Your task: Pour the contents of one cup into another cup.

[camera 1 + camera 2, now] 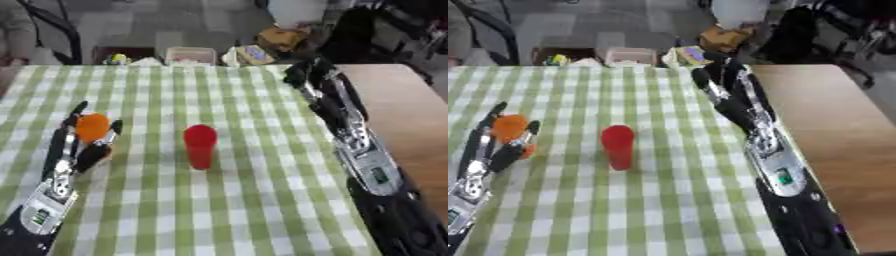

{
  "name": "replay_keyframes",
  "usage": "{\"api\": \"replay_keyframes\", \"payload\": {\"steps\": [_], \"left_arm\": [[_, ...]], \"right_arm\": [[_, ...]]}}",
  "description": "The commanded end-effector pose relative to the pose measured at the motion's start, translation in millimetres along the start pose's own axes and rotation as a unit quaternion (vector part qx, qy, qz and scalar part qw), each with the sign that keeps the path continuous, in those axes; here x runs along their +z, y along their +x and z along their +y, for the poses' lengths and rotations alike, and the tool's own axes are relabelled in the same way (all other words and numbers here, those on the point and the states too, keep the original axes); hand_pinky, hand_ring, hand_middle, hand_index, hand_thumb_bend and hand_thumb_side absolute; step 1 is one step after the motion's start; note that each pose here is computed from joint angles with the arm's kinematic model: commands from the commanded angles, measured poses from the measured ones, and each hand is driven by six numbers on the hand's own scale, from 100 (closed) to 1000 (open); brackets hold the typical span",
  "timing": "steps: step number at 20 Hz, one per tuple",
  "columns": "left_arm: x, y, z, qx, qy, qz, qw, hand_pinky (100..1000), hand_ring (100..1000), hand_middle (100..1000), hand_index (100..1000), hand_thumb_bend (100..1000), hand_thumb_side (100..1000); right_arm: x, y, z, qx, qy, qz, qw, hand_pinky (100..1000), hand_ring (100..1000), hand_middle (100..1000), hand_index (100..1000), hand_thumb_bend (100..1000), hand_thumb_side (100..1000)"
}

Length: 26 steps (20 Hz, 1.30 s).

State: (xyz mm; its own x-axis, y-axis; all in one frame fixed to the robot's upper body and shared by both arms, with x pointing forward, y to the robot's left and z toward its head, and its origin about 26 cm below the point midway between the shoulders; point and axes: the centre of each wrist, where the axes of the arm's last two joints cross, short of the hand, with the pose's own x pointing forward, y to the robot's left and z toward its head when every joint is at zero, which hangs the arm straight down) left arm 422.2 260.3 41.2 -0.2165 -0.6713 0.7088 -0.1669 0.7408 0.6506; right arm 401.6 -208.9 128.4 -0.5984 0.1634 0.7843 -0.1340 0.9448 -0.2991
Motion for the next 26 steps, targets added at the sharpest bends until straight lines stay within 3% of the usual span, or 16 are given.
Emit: {"api": "replay_keyframes", "payload": {"steps": [1, 26], "left_arm": [[-5.0, 4.5, 2.0, -0.006, -0.002, -0.012, 1.000, 777, 770, 648, 985, 467, 677], [1.3, -5.9, -7.9, -0.005, -0.043, 0.000, 0.999, 720, 697, 552, 977, 233, 619]], "right_arm": [[-6.7, 6.5, -2.6, 0.002, 0.002, -0.014, 1.000, 729, 628, 599, 829, 528, 668], [-8.4, 7.0, -2.6, 0.001, 0.004, -0.015, 1.000, 730, 628, 598, 830, 518, 674]]}}
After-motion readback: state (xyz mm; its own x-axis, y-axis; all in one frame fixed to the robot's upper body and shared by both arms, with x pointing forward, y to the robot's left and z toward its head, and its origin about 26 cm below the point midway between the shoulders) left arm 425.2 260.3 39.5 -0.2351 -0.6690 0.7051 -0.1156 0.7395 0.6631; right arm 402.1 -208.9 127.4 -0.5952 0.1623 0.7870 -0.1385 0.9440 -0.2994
